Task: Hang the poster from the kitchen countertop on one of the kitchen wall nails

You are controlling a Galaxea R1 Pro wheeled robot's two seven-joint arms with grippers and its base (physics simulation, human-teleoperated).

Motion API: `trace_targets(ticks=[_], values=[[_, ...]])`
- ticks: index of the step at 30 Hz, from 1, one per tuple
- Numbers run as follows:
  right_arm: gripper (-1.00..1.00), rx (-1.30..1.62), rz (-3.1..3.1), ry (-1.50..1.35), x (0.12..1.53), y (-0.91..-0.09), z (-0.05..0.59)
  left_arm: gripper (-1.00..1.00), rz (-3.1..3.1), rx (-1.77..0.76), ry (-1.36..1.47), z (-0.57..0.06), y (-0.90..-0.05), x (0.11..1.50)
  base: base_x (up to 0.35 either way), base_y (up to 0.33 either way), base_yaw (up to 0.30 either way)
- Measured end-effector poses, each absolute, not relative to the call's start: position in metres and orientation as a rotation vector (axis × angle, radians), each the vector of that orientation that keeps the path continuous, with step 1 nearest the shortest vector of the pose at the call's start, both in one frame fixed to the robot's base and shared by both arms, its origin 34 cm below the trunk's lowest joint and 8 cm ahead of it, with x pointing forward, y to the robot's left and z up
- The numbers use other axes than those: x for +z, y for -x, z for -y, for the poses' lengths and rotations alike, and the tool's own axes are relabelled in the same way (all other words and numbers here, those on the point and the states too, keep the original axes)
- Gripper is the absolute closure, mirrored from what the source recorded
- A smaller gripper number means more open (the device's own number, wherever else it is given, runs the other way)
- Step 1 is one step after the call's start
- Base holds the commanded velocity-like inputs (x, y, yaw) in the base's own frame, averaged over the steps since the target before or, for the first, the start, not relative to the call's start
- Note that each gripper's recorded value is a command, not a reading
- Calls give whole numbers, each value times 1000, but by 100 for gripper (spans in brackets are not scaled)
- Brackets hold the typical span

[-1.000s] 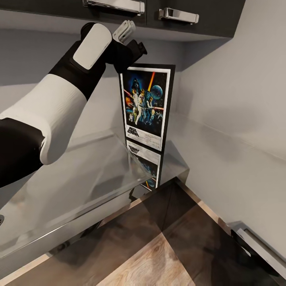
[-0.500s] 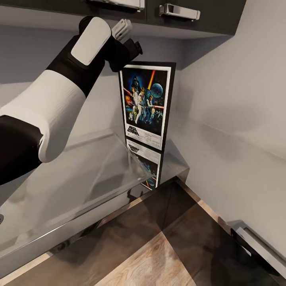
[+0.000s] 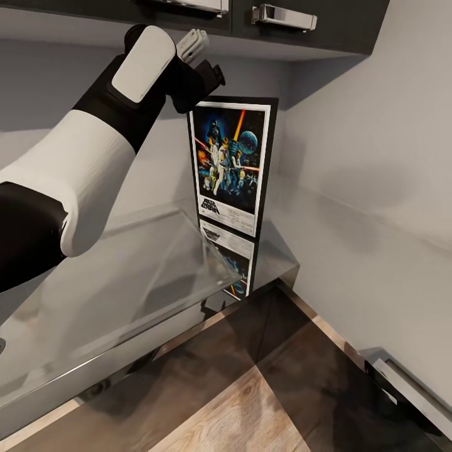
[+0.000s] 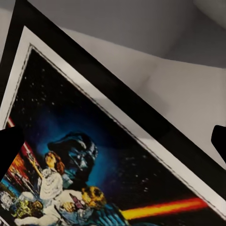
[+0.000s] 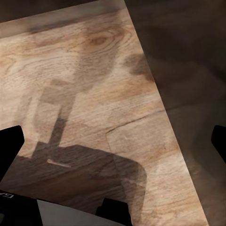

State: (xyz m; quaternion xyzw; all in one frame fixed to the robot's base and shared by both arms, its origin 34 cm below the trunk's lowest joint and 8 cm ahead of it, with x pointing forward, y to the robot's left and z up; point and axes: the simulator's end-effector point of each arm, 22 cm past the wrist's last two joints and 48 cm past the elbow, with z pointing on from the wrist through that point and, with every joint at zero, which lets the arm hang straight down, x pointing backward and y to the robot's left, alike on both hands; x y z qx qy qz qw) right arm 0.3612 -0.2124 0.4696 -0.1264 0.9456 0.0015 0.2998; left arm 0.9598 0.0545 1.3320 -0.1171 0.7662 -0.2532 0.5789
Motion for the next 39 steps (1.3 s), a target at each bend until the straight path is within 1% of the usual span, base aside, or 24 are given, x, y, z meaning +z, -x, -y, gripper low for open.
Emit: trace_targets(ticks=[13, 27, 34, 35, 39], values=[[-100, 3, -2507, 336, 470, -361, 213, -100, -1812, -601, 289, -57, -959, 1334, 0, 0, 0], [-100, 4, -2507, 337, 470, -361, 212, -100, -1949, -647, 390, -64, -961, 1291, 0, 0, 0], [-100, 6, -2506, 338, 470, -361, 212, -100, -1906, -711, 366, -49, -959, 1297, 0, 0, 0], [-100, 5, -2506, 338, 470, -361, 213, -100, -1857, -791, 311, -27, -951, 1316, 0, 0, 0], [-100, 5, -2506, 338, 470, -361, 213, -100, -1846, -798, 298, -24, -950, 1319, 0, 0, 0]])
